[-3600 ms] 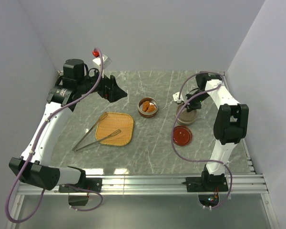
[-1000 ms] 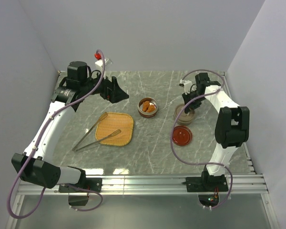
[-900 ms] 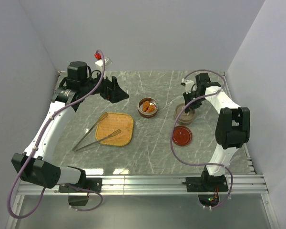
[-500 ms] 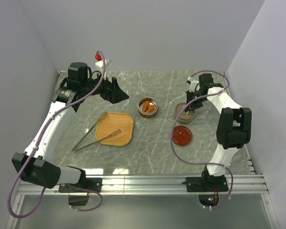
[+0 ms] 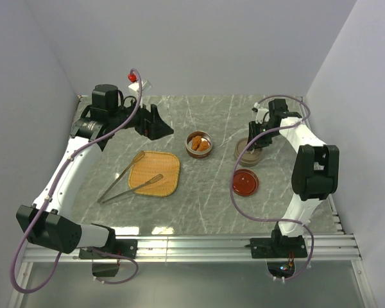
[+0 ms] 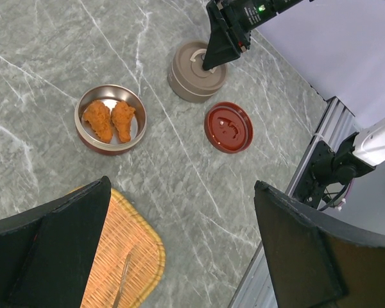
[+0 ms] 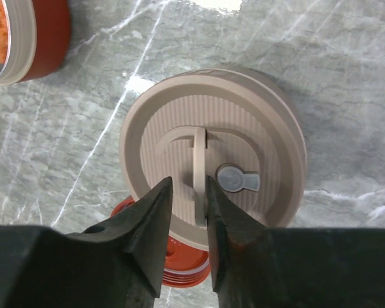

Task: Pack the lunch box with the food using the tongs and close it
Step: Put the lid back on the lunch box

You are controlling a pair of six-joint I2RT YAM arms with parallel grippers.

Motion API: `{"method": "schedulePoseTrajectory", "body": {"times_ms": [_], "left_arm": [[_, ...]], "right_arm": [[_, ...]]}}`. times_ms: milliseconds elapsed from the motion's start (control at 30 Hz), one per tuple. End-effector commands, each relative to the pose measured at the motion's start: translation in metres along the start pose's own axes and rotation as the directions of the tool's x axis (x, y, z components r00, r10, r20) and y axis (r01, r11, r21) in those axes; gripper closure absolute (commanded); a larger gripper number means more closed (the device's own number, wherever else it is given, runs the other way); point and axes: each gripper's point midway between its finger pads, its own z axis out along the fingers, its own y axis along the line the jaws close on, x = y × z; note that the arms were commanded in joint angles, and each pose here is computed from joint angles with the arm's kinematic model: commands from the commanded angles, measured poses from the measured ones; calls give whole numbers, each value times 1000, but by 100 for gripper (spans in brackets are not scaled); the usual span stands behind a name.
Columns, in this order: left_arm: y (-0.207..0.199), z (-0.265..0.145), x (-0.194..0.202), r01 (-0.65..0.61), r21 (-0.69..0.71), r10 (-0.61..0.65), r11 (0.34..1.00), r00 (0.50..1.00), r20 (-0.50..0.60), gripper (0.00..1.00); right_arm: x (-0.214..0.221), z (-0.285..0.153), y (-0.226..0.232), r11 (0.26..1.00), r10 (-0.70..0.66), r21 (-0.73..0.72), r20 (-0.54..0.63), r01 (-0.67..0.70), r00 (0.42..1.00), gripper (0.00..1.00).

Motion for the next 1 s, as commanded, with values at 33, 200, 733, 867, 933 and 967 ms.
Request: {"method": "schedulePoseTrajectory", "body": {"times_ms": [33, 200, 733, 867, 933, 967], "left_arm": [[-9, -7, -11, -35, 18, 34, 999, 998, 44, 1], [-11, -8, -11, -41, 29, 40, 999, 998, 43, 1], [-17, -11, -12, -50, 40, 48, 998, 998, 51, 1], [-18, -12, -13, -50, 37, 47, 998, 997, 56, 1], [-18, -12, -13, -50, 37, 48, 998, 997, 56, 1], [-18, -12, -13, -50, 37, 48, 998, 997, 56, 1]], "right_arm": [[7, -10, 5, 1000, 10, -5, -41, -10, 999, 62], [-6, -27, 15, 998, -55, -2, 10, 55, 998, 60], [-30, -64, 17, 989, -136, 69, 107, 129, 985, 57], [-39, -76, 18, 986, -157, 79, 164, 145, 974, 62], [-44, -79, 13, 982, -171, 114, 180, 152, 969, 67], [-46, -79, 9, 980, -172, 135, 184, 149, 968, 71]]}}
